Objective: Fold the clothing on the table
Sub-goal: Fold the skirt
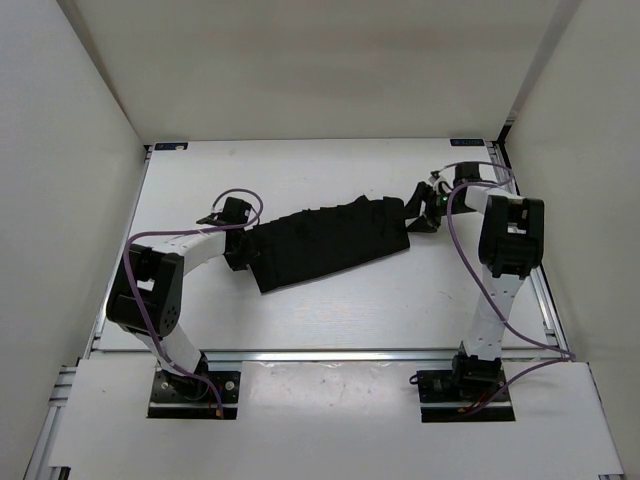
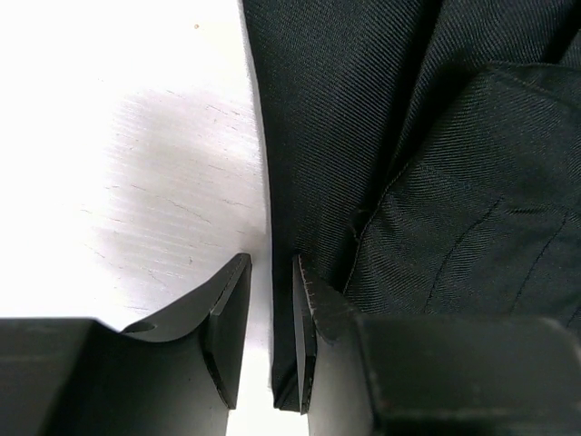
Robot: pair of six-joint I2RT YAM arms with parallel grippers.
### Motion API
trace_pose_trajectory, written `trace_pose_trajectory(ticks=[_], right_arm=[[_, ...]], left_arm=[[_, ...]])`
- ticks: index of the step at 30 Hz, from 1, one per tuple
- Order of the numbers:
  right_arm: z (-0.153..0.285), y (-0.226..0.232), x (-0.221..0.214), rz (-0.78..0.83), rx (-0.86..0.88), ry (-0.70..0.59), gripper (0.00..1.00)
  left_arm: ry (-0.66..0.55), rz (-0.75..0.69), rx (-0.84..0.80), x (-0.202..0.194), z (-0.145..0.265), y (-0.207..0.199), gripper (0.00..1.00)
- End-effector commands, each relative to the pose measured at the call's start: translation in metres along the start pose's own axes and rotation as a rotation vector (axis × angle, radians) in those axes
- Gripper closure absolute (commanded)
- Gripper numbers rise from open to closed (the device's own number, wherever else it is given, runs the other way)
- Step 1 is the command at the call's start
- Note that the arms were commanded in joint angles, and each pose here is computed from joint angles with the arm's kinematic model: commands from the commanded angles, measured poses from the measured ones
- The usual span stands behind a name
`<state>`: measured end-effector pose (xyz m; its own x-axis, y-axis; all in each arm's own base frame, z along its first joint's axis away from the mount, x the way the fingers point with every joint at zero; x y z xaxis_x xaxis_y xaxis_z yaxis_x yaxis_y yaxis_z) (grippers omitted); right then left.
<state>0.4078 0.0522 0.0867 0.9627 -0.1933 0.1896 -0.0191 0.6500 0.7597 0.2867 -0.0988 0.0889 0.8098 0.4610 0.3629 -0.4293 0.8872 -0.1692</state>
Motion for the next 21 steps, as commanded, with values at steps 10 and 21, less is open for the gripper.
trace_pose_trajectory(ticks=[10, 21], right_arm=[[-0.054, 0.034, -0.069, -0.012, 0.324, 0.216, 0.78], [0.02, 0.024, -0.09, -0.088, 0.089, 0.067, 0.99]], left_arm=[[0.017, 0.001, -0.029, -0.005, -0.006, -0.007, 0.64], [0.07, -0.125, -0.195, -0.025, -0.002, -0.068, 0.64]])
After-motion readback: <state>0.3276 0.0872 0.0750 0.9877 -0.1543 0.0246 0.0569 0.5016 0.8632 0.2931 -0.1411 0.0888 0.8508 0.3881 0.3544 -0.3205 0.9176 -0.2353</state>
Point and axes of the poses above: each gripper's point midway between its finger pads, its own z axis back along the fingers, its own y axis along the line the jaws close on, x = y × z, the point moved 8 cm from there along z, back along the fingers, and after that the axes turned 2 degrees about z, right-handed, at the moved point
